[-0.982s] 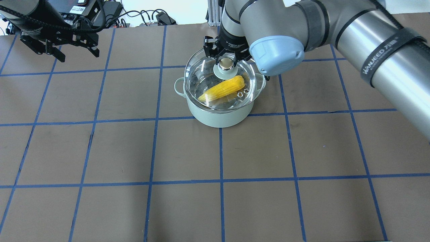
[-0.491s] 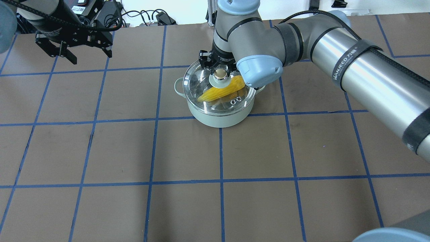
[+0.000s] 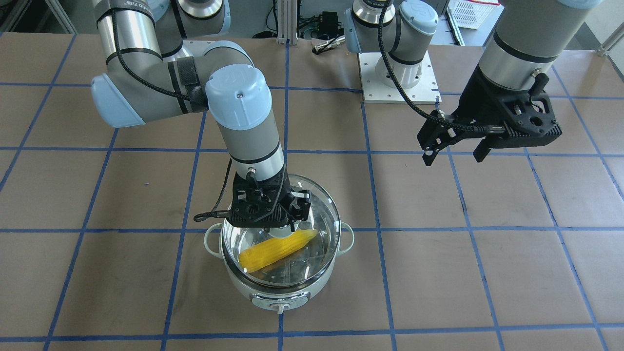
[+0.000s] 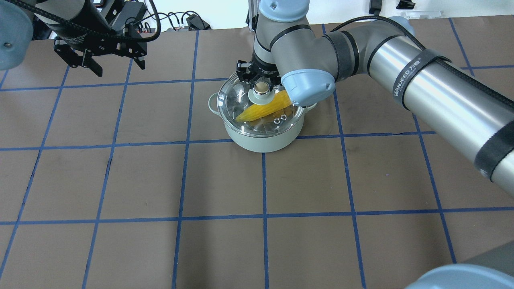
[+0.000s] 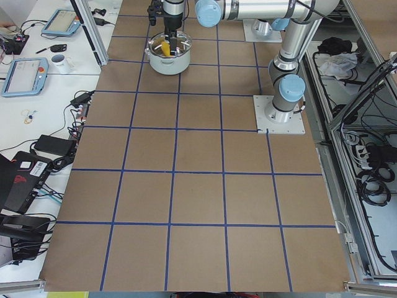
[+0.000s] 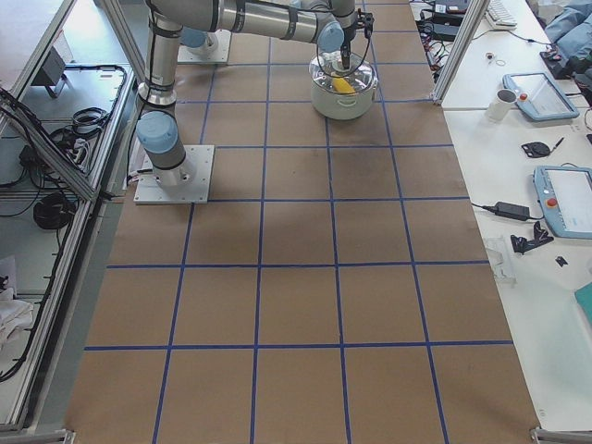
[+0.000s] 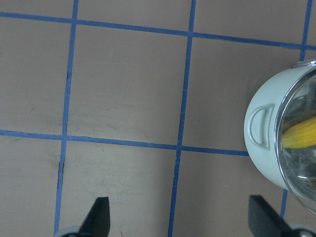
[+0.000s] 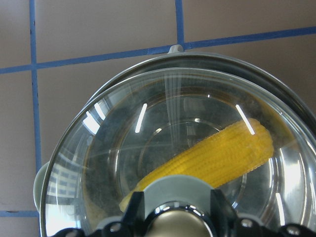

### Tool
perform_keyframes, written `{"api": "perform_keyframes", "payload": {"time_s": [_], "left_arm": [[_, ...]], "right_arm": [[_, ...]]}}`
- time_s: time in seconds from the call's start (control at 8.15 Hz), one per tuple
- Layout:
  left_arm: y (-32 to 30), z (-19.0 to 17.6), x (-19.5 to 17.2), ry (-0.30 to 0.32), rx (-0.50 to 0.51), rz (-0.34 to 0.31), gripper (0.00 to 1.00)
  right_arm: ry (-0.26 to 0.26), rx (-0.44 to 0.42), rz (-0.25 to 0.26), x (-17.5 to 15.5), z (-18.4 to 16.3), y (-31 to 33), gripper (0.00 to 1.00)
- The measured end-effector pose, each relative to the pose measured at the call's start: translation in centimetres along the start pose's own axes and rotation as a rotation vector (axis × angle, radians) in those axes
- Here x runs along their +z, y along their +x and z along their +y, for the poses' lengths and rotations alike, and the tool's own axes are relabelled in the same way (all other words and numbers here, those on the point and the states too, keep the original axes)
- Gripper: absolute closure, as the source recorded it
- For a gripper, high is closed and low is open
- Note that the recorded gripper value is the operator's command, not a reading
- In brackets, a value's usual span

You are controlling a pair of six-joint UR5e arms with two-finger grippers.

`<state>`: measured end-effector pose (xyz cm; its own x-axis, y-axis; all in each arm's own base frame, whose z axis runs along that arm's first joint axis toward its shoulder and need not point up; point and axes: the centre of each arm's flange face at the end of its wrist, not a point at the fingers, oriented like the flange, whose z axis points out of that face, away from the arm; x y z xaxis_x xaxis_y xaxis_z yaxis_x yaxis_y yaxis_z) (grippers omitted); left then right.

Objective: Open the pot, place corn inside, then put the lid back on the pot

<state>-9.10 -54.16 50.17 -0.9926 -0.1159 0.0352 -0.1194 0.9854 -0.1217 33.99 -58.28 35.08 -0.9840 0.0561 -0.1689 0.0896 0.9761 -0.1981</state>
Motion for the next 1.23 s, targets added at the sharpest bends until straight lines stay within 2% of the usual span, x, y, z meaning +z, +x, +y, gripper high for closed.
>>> {"api": "perform_keyframes", "payload": {"time_s": [0.37,1.23], "left_arm": [[0.17,-0.03,-0.31,0.010,0.004,0.008,0.00],[0.35,-0.12,-0.19,0.010,0.007,0.025,0.00]], "right_arm": [[0.025,-0.003,-0.009,-0.72,-0.22,-0.16,0.60],[0.025,-0.012,-0.002,-0.03,-0.38,-0.06,0.60]]}}
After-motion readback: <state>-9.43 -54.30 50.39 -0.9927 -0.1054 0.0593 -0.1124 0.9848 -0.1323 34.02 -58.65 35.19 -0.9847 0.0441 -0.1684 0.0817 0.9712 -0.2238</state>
